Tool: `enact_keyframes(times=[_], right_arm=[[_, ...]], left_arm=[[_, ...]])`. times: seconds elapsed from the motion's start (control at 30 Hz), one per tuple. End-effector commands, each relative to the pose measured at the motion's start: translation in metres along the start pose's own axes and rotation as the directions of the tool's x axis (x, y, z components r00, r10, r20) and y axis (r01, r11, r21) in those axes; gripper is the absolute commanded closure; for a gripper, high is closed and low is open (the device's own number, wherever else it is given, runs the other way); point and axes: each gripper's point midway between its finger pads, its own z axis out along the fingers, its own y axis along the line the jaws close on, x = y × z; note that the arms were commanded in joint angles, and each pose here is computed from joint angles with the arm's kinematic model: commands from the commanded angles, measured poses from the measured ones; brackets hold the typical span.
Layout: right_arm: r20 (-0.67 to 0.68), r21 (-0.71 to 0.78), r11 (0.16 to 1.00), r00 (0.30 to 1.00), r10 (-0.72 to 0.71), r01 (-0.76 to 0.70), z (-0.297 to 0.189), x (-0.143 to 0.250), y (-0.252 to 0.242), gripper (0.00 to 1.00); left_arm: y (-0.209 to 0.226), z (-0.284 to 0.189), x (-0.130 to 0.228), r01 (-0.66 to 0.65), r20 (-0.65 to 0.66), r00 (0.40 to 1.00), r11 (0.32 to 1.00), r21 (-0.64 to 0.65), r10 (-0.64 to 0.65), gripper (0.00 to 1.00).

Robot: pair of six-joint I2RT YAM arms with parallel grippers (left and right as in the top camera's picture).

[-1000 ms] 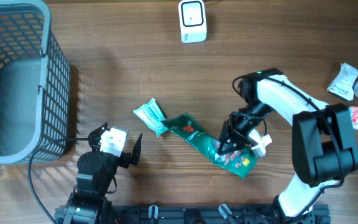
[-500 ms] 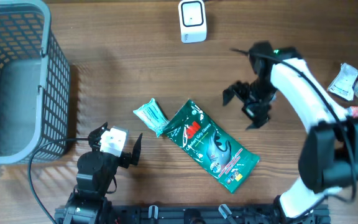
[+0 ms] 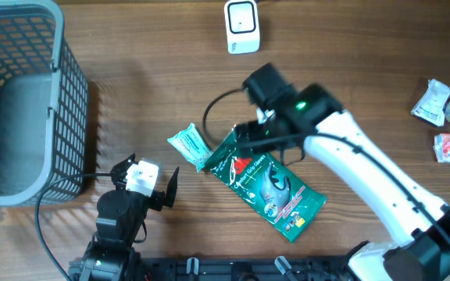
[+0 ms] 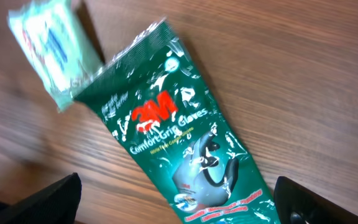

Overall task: Scan the item barcode
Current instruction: 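Lift the green gloves pack with the right gripper to the scanner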

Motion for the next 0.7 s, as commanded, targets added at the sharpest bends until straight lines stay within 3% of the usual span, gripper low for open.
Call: enact_keyframes(times=[0.0, 0.13, 0.33, 0.67], right_arm=[[-0.090, 0.076, 0.974, 0.975, -0.205, 0.211, 0.037, 0.036, 0.010, 0.01], [-0.130, 0.047, 0.951, 0.946, -0.297, 0.305, 0.073, 0.070, 0.025, 0.00], [-0.200, -0.140, 0.921, 0.901, -0.385, 0.363, 0.104, 0.113, 0.038, 0.00], [-0.167, 0.019, 0.955, 0.942, -0.290, 0.297, 0.134, 0.116, 0.008, 0.00]], left_arm=[[-0.001, 0.000, 0.001, -0.010, 0.000, 1.000, 1.000, 0.008, 0.010, 0.00], [-0.001, 0.000, 0.001, -0.010, 0.000, 1.000, 1.000, 0.008, 0.010, 0.00], [-0.001, 0.000, 0.001, -0.010, 0.000, 1.000, 1.000, 0.008, 0.010, 0.00], [-0.001, 0.000, 0.001, -0.010, 0.000, 1.000, 1.000, 0.008, 0.010, 0.00]])
